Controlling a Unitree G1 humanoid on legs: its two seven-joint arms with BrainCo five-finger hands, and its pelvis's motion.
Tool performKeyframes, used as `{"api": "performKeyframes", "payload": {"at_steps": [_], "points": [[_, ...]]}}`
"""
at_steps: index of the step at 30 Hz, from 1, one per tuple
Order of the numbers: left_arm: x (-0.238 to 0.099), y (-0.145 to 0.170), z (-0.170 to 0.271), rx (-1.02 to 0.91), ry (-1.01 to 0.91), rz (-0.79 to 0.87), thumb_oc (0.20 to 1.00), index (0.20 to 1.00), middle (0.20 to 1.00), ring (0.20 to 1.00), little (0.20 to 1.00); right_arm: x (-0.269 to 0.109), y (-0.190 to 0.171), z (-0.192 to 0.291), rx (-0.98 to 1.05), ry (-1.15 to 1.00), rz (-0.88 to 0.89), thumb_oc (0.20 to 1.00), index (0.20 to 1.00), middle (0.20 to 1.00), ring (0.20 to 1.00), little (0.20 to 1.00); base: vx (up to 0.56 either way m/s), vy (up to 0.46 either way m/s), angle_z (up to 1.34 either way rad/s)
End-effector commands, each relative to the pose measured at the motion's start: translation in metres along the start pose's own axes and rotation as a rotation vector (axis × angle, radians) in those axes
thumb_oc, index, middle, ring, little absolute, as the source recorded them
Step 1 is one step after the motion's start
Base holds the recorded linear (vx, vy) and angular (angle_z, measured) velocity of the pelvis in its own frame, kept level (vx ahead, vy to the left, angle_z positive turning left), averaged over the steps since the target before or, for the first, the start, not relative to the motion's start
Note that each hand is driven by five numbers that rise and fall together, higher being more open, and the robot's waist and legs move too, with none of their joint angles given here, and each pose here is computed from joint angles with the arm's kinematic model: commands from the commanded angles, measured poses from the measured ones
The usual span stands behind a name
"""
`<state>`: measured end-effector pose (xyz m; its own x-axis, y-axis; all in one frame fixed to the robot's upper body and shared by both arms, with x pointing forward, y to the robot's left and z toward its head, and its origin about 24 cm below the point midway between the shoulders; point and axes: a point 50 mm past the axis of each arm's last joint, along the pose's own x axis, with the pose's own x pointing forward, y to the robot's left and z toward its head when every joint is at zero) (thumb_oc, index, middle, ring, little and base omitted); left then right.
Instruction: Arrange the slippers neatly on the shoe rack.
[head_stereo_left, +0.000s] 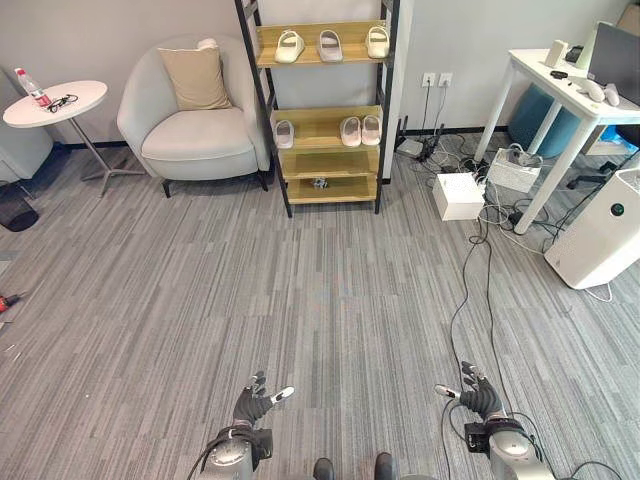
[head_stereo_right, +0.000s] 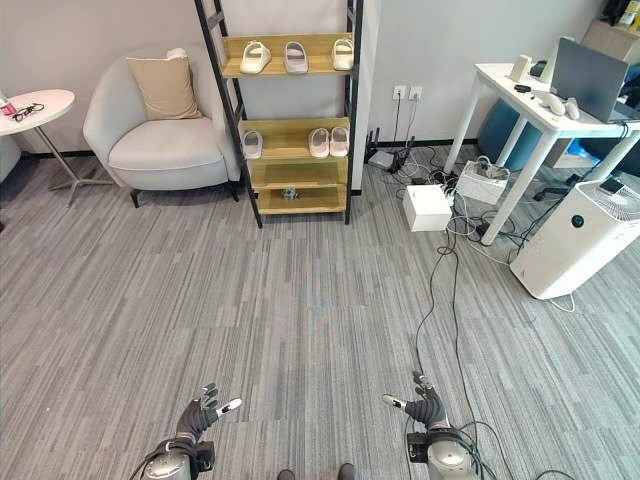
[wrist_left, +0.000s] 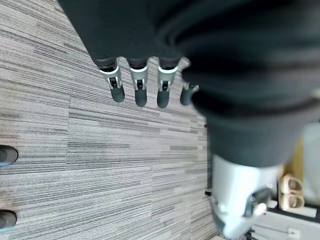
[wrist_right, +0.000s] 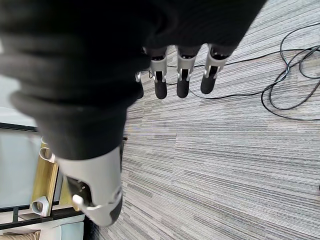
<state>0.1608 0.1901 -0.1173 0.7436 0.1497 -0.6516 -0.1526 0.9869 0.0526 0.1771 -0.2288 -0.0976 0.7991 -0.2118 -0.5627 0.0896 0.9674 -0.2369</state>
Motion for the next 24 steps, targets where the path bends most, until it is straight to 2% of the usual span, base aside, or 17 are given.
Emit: {"api": "performKeyframes", "payload": {"at_steps": [1, 13, 24], "points": [[0.009, -0.007, 0.024, -0.012, -0.085, -0.024, 1.000, 1.000, 1.000, 1.000, 1.000, 0.007, 0.007, 0.021, -0.010, -0.085, 0.032, 1.000, 1.000, 1.000, 1.000, 1.000, 0.00, 0.000, 0.00], [0.008, -0.006, 0.025, -0.011, -0.094, -0.022, 1.000, 1.000, 1.000, 1.000, 1.000, 0.007, 0.012, 0.022, -0.023, -0.084, 0.051, 1.000, 1.000, 1.000, 1.000, 1.000, 0.00, 0.006, 0.00], [0.005, 0.015, 0.011, 0.006, -0.040, 0.032, 1.000, 1.000, 1.000, 1.000, 1.000, 0.013, 0.011, 0.033, -0.007, -0.105, 0.047, 1.000, 1.000, 1.000, 1.000, 1.000, -0.02, 0.100, -0.03]]}}
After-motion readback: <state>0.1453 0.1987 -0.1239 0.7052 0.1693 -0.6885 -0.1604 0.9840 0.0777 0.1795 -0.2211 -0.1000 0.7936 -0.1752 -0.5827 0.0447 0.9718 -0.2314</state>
